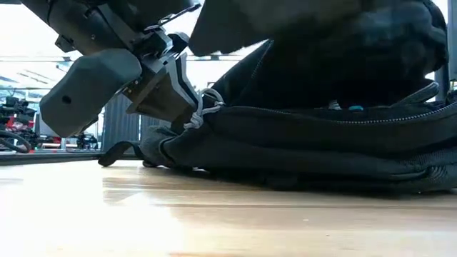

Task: Unpack backpack
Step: Close the black backpack

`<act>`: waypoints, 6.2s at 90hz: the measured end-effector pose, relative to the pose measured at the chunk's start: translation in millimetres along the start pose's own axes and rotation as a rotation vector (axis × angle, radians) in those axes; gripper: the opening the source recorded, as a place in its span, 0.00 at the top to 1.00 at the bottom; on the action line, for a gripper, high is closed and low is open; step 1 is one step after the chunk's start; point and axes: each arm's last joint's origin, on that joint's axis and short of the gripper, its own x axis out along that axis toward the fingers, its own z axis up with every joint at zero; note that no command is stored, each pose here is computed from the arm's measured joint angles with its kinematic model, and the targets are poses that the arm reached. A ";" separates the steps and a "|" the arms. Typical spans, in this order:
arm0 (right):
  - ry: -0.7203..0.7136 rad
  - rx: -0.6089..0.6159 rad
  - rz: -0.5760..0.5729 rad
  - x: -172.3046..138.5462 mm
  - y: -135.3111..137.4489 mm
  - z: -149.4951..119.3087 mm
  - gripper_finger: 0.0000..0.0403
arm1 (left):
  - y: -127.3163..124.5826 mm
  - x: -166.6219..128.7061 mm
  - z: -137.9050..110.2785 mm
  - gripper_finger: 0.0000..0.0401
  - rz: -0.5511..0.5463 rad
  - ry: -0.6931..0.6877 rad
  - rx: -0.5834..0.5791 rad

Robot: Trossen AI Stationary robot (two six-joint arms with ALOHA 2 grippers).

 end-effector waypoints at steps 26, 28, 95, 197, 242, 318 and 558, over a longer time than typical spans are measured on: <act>-0.023 -0.120 -0.083 19.8 -5.0 0.5 0.71 | -0.5 -0.1 -0.2 1.00 -0.012 0.001 -0.011; -0.020 -0.131 -0.089 22.0 -6.2 1.2 0.71 | -0.5 -0.1 -0.2 1.00 -0.013 0.001 -0.011; 0.081 -0.062 -0.129 56.5 -24.0 3.5 0.71 | -0.8 -0.2 0.2 1.00 -0.027 -0.003 0.008; 0.158 -0.088 -0.097 76.8 -32.4 9.0 0.71 | -0.1 0.0 -0.4 1.00 -0.022 0.003 0.014; 0.144 -0.066 -0.178 81.1 -41.4 8.4 0.71 | 0.4 0.1 0.2 1.00 -0.020 -0.001 0.021; 0.289 -0.110 -0.019 58.2 -36.5 6.9 1.00 | 1.0 2.0 -3.1 1.00 -0.056 0.014 0.017; 0.198 0.123 -0.115 83.3 -57.3 -25.6 0.61 | 5.2 -6.2 4.3 1.00 -0.056 -0.001 0.030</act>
